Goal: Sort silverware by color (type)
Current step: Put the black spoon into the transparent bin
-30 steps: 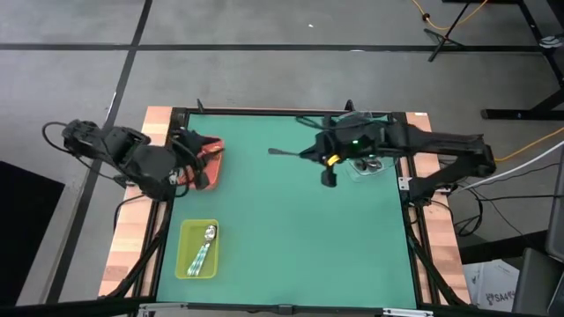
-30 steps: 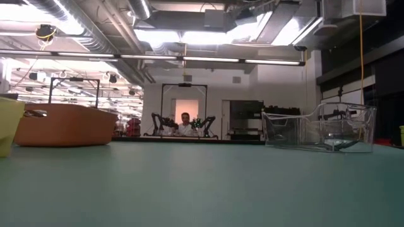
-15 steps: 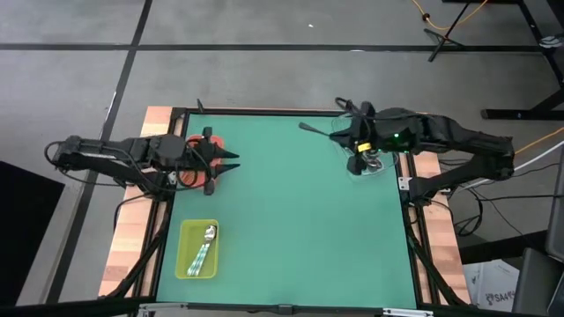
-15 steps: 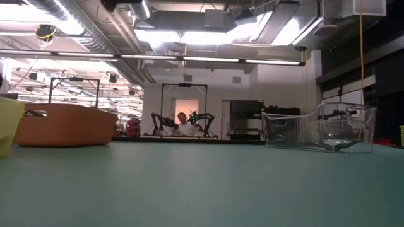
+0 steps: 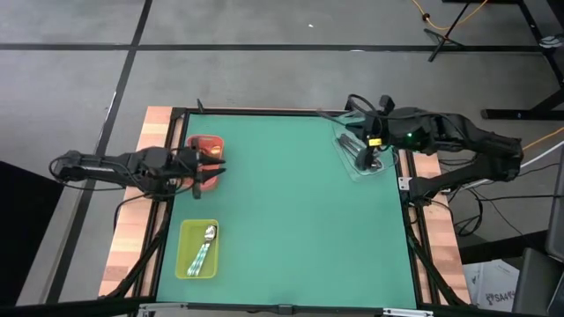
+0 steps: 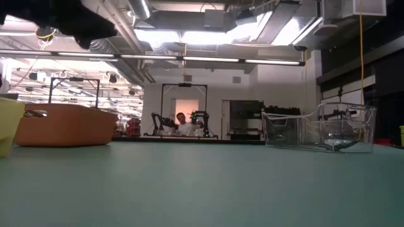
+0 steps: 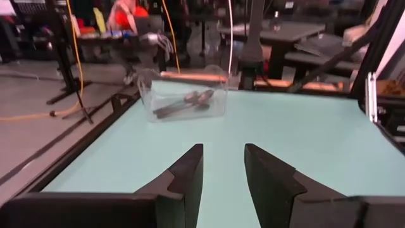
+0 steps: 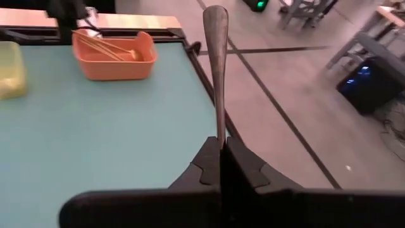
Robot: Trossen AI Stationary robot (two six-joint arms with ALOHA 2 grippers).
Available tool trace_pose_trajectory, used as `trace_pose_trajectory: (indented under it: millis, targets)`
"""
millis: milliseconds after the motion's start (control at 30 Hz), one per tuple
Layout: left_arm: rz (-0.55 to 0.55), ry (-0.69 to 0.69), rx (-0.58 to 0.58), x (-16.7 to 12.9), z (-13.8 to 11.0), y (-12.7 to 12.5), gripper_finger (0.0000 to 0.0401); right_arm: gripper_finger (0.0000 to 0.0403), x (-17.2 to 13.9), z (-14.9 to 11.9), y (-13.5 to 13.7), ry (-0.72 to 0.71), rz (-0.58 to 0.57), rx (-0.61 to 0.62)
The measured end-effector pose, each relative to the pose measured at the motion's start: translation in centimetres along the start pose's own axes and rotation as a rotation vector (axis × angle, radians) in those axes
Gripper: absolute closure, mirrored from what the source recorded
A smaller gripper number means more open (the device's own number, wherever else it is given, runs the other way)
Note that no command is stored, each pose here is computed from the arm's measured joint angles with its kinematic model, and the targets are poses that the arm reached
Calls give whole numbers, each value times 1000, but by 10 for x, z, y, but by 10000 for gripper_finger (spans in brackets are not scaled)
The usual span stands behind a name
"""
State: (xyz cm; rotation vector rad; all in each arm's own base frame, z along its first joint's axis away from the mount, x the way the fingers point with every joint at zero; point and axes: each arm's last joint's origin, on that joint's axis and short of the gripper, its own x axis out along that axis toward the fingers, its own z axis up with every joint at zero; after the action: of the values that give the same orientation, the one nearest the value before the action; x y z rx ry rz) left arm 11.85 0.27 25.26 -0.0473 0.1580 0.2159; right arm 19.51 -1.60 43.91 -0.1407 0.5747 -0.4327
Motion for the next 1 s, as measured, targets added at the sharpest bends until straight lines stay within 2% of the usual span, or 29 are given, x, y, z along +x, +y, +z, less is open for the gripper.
trace_pose_trajectory:
  millis: [233,400,667,1000]
  targets:
    - [-8,-127,-20,-6,-33,4,291,402,-10,-3,-6,-9,-45,5]
    - [-9,-154,-18,-8,-53,6,291,402,-18,-6,-10,-19,-49,10]
    - [-11,-188,-36,-10,-69,8,291,402,-35,-14,-18,-24,-79,36]
    - [-12,-189,-47,-8,-81,8,291,402,-38,-30,-21,-12,-148,40]
